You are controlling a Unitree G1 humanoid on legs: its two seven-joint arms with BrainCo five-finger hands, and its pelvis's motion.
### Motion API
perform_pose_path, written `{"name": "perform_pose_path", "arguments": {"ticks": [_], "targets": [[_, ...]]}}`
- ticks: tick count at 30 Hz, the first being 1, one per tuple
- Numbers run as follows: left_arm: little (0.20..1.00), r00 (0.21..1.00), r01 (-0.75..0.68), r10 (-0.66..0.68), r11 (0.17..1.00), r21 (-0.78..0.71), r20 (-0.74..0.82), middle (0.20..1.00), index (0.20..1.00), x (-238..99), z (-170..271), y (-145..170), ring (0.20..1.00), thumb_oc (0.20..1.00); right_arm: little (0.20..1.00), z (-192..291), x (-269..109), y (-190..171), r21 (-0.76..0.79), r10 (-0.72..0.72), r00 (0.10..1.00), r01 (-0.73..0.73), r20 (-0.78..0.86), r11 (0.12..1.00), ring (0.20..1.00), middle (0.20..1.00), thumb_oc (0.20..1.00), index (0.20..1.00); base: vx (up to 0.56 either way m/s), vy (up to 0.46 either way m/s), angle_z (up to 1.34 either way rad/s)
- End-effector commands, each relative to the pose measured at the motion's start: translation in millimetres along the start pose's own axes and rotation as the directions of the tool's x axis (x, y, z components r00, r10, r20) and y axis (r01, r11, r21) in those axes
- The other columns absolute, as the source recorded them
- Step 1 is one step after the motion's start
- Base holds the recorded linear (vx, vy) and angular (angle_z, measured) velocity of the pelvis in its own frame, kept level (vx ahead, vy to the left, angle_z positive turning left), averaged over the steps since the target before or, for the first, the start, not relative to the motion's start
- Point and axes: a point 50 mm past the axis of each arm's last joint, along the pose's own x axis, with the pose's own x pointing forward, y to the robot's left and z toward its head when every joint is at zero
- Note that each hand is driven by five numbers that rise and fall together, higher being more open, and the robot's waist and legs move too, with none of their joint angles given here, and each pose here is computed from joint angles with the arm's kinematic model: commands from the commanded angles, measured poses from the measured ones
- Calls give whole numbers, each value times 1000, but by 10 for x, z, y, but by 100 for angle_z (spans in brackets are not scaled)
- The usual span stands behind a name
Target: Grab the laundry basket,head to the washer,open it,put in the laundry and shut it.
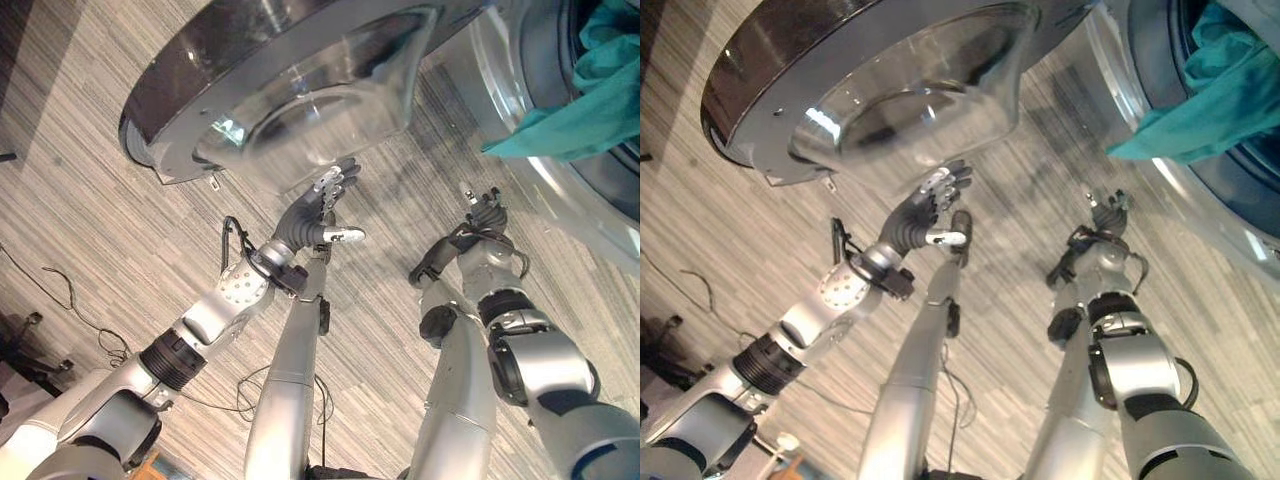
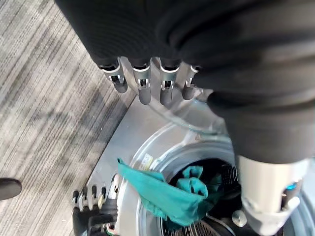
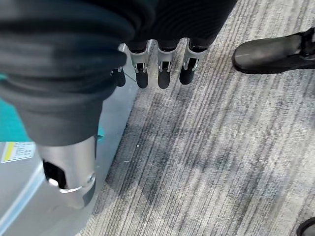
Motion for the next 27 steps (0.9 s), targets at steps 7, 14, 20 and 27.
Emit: {"name": "perform_pose_path", "arguments": {"ticks": [7,14,20,27], "targets": [[1000,992,-123,126,986,-117,20,1000,1000,-194,-35,126,1000,1000,1000,59,33,-647,-38,-174,985,175,17,984,1000,1000,1000,1000,34,46,1],[1000,985,-148,158,980,-133,64,1000,1000,-224,43,174,1000,1000,1000,618,133,-784,-41,-224,964,232,141,972,1000,1000,1000,1000,24,84,4],[1000,985,-113,137,972,-205,107,1000,1000,-210,101,75,1000,1000,1000,1159,132,-543,18,-155,936,158,315,987,1000,1000,1000,1000,30,64,-1],[1000,980,-92,133,962,-259,146,1000,1000,-179,174,1,1000,1000,1000,1402,88,-169,34,-80,912,73,402,997,1000,1000,1000,1000,50,58,8]]}}
